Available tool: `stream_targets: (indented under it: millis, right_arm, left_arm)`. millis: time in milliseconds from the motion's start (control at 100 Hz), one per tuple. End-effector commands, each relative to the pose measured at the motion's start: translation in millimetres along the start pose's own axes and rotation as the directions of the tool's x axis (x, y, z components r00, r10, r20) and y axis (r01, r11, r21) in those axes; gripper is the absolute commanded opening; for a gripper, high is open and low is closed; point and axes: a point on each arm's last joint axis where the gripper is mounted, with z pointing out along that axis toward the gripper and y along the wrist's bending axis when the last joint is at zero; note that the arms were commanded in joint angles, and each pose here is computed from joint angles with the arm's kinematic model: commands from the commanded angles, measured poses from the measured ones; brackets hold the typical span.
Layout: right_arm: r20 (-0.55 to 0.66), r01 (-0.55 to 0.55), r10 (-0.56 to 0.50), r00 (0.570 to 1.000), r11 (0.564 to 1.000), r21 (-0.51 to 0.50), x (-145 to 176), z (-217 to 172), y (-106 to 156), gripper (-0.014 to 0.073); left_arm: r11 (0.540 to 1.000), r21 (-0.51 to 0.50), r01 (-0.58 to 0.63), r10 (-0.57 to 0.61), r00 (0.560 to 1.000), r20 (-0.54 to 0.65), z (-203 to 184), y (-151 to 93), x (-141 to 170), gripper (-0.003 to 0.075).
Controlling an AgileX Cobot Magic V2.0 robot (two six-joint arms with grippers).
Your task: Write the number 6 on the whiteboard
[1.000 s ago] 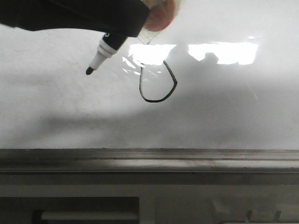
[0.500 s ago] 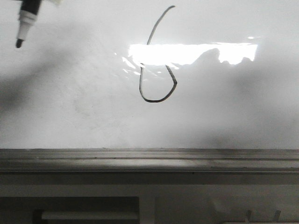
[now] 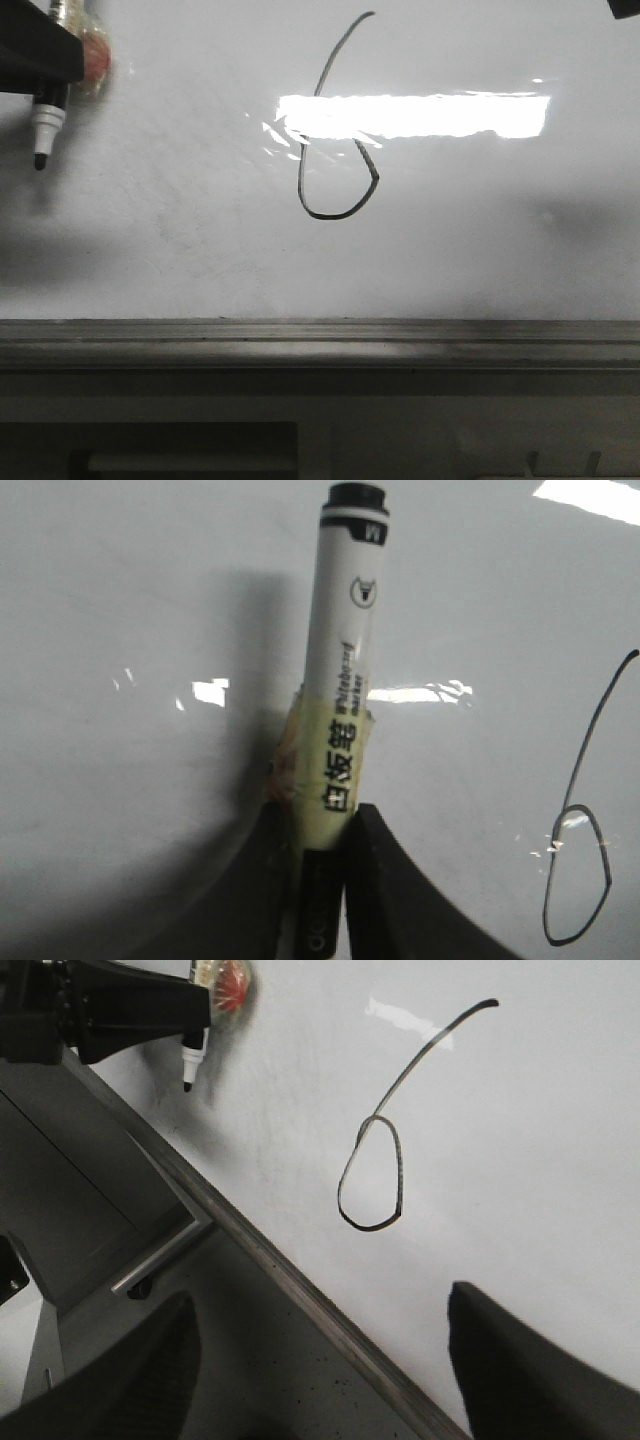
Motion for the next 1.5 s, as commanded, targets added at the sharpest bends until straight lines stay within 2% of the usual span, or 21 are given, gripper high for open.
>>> stream_targets:
  millis: [0,290,360,460,720,790,840,1060,1200,1240,1300,1370,1440,1470,1490]
  right_arm:
    - [0.082,-0.012,0.011,0.997,1.000,0.019,-12,-5,0,0.0468]
    - [0.079,-0.012,0.011,0.997,1.000,0.016,-11,-5,0,0.0468]
    - [0.078,-0.012,0.011,0.997,1.000,0.015,-11,-5,0,0.0468]
    - [0.075,-0.012,0.011,0.997,1.000,0.013,-11,-5,0,0.0468]
    - [0.072,-0.012,0.011,0.997,1.000,0.010,-11,-5,1,0.0468]
    - [0.070,-0.011,0.011,0.997,1.000,0.009,-11,-5,1,0.0468]
    - [0.070,-0.011,0.011,0.997,1.000,0.009,-11,-5,1,0.0468]
    - [0.053,-0.009,0.010,0.999,1.000,-0.008,-9,-6,2,0.0468]
    - [0.076,-0.024,0.025,0.997,1.000,-0.020,-9,-9,5,0.0464]
    - [0.105,-0.026,0.027,0.994,1.000,-0.010,-9,-13,6,0.0439]
    - [0.157,-0.021,0.018,0.987,1.000,0.021,-6,-20,7,0.0351]
    - [0.220,-0.015,0.003,0.975,0.998,0.055,0,-30,10,0.0202]
    - [0.284,-0.013,-0.013,0.959,0.996,0.090,9,-40,13,0.0029]
    - [0.307,-0.009,-0.024,0.951,0.994,0.105,14,-44,13,-0.0051]
    - [0.326,-0.005,-0.033,0.945,0.993,0.117,18,-47,14,-0.0071]
  left_arm:
    - [1.000,-0.005,0.002,-0.002,0.999,0.036,5,-7,-14,-0.0020]
    - [1.000,-0.016,-0.008,0.008,1.000,0.013,16,-10,-12,-0.0017]
    - [1.000,-0.016,-0.008,0.008,1.000,0.013,16,-10,-12,0.0010]
    - [1.000,-0.010,-0.008,0.008,1.000,0.009,16,-10,-12,0.0114]
    - [0.998,0.013,-0.054,0.054,0.998,0.024,13,-12,-14,0.0486]
    - [0.997,0.024,-0.080,0.079,0.996,0.049,8,-13,-18,0.0549]
    - [0.994,0.033,-0.105,0.102,0.992,0.068,3,-13,-21,0.0567]
    - [0.971,0.085,-0.222,0.205,0.963,0.175,-34,-9,-31,0.0568]
    - [0.936,0.168,-0.310,0.265,0.932,0.246,-62,-8,-28,0.0566]
    - [0.920,0.194,-0.340,0.284,0.921,0.266,-70,-7,-26,0.0559]
    - [0.906,0.225,-0.359,0.290,0.913,0.288,-80,-5,-22,0.0522]
    - [0.897,0.249,-0.364,0.281,0.907,0.313,-91,-1,-17,0.0433]
    - [0.894,0.260,-0.365,0.272,0.903,0.332,-99,5,-10,0.0293]
    - [0.893,0.263,-0.365,0.268,0.901,0.342,-103,7,-7,0.0206]
    - [0.893,0.263,-0.365,0.268,0.901,0.341,-104,9,-5,0.0153]
